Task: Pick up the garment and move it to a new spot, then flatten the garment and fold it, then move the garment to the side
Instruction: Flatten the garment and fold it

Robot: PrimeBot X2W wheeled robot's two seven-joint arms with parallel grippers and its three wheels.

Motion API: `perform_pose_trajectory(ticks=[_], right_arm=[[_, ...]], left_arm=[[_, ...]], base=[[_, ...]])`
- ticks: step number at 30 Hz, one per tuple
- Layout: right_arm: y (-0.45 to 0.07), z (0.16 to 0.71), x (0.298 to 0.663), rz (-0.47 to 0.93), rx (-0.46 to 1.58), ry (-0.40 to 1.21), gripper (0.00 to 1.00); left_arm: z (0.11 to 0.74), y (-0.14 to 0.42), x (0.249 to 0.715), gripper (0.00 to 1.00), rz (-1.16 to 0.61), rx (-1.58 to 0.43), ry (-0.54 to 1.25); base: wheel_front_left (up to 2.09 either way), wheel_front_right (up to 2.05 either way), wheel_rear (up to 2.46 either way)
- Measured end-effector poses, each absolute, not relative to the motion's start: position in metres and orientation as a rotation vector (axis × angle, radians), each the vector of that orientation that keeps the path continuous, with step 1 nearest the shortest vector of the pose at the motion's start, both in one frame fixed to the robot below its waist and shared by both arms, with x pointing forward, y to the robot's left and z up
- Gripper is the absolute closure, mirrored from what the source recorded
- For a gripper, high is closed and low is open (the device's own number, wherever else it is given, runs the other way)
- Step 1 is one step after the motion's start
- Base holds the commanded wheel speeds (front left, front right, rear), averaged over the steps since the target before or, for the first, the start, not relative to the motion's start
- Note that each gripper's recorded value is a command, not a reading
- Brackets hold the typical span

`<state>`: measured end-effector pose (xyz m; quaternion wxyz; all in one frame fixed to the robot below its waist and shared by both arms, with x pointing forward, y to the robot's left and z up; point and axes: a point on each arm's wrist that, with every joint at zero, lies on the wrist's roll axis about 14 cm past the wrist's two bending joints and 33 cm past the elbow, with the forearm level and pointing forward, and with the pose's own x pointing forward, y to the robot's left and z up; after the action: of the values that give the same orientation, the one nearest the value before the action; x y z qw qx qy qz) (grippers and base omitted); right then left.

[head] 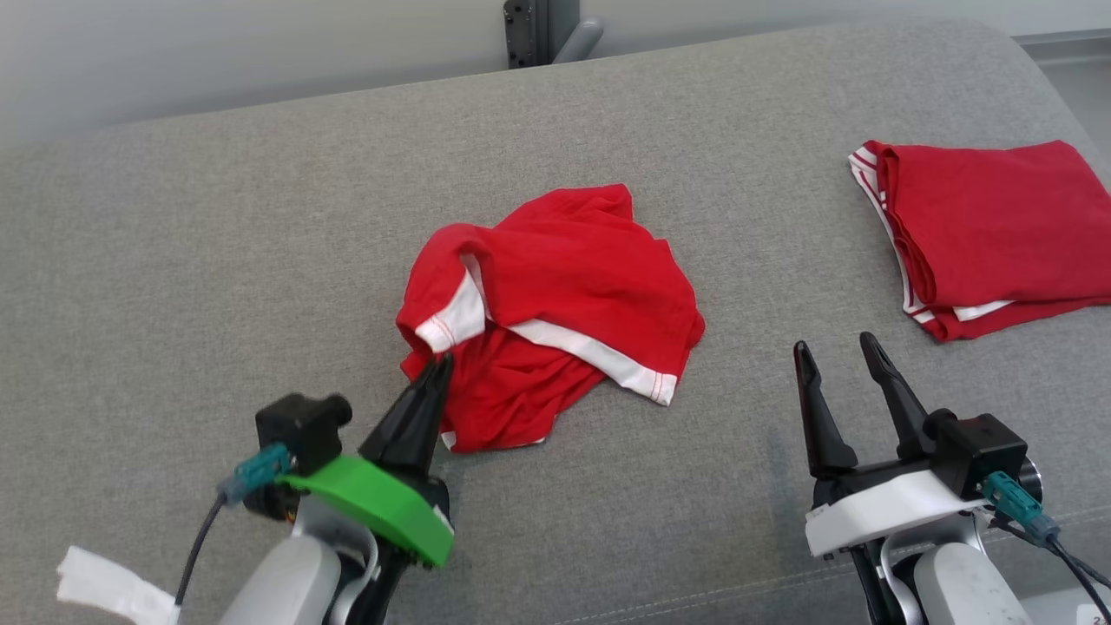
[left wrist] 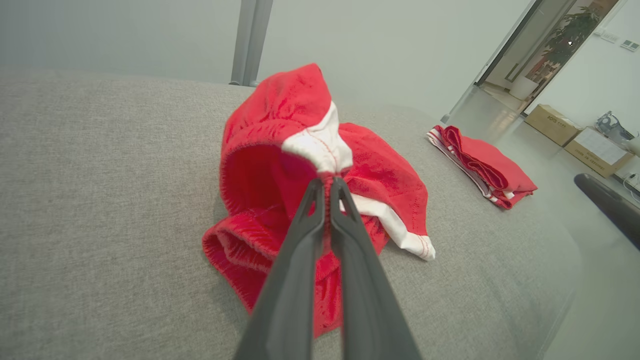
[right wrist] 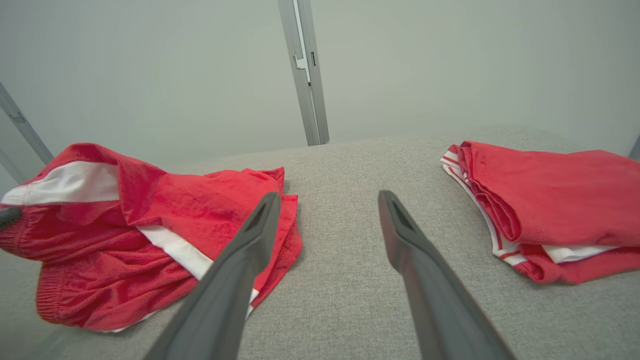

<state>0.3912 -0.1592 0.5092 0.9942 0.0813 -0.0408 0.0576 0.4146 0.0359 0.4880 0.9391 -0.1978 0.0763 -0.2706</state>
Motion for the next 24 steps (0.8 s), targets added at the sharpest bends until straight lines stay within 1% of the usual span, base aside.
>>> perform_pose_trajectory(ticks=[6, 13, 19, 24], right_arm=[[-0.151, 0.507, 0.391, 0.138, 0.164, -0.073, 0.00], [-0.140, 0.508, 0.389, 0.171, 0.167, -0.073, 0.00], [-0.138, 0.508, 0.385, 0.177, 0.166, -0.071, 0.00], [-0.140, 0.506, 0.383, 0.171, 0.165, -0.065, 0.00]], left_arm=[[0.460, 0.058, 0.377, 1.00, -0.454, -0.484, 0.253], [0.427, 0.079, 0.348, 1.00, -0.353, -0.505, 0.371], [0.399, 0.102, 0.338, 1.00, -0.260, -0.498, 0.444], [0.380, 0.106, 0.335, 1.00, -0.227, -0.466, 0.486]], base=[[0.00, 0.00, 0.00], [0.00, 0.00, 0.00], [0.00, 0.00, 0.00], [0.00, 0.00, 0.00]])
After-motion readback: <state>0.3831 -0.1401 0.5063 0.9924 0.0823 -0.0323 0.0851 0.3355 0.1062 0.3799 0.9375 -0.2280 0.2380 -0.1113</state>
